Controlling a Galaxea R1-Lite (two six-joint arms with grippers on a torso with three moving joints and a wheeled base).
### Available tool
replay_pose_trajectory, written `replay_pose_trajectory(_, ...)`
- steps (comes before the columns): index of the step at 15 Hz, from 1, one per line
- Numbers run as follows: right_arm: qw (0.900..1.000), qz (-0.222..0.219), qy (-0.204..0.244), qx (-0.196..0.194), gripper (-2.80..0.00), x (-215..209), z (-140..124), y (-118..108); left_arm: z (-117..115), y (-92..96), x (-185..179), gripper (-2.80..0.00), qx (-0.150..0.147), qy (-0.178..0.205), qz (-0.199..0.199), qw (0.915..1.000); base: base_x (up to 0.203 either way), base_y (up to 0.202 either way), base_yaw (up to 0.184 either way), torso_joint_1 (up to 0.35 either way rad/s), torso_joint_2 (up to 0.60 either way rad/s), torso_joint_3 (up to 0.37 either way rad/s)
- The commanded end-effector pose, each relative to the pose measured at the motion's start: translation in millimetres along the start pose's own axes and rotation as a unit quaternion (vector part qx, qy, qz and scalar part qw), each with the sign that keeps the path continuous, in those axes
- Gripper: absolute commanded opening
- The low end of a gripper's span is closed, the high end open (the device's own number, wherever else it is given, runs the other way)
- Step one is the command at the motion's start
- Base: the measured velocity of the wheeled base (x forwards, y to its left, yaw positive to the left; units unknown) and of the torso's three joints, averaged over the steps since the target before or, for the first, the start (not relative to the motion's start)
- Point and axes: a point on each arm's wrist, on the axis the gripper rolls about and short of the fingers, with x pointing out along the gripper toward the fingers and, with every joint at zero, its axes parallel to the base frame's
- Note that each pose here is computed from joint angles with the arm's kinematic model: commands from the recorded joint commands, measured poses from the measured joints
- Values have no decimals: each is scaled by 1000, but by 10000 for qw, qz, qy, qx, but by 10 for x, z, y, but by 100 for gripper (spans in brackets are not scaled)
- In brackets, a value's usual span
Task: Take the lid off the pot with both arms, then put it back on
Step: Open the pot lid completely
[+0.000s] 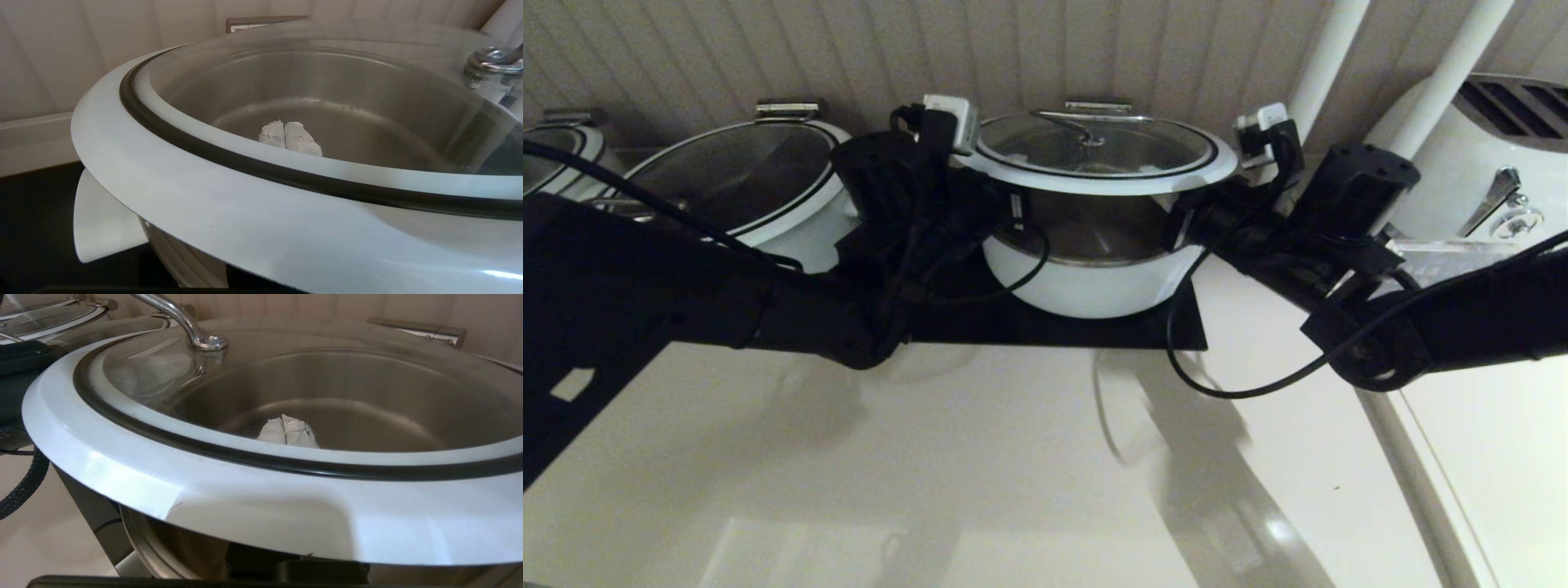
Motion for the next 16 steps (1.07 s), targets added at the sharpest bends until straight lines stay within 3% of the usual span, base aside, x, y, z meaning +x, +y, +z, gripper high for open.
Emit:
replay_pose_trajectory(1, 10000, 0, -38, -10, -280, 26, -16, -12, -18, -1, -27, -280, 2, 38, 0, 10000, 0, 0, 0, 0, 0, 0)
replay_pose_trajectory(16, 9997, -62, -237, -82, -280, 100, 58, -94, -84, 63, -191, -280, 33, 300, 75, 9995, 0, 0, 0, 0, 0, 0)
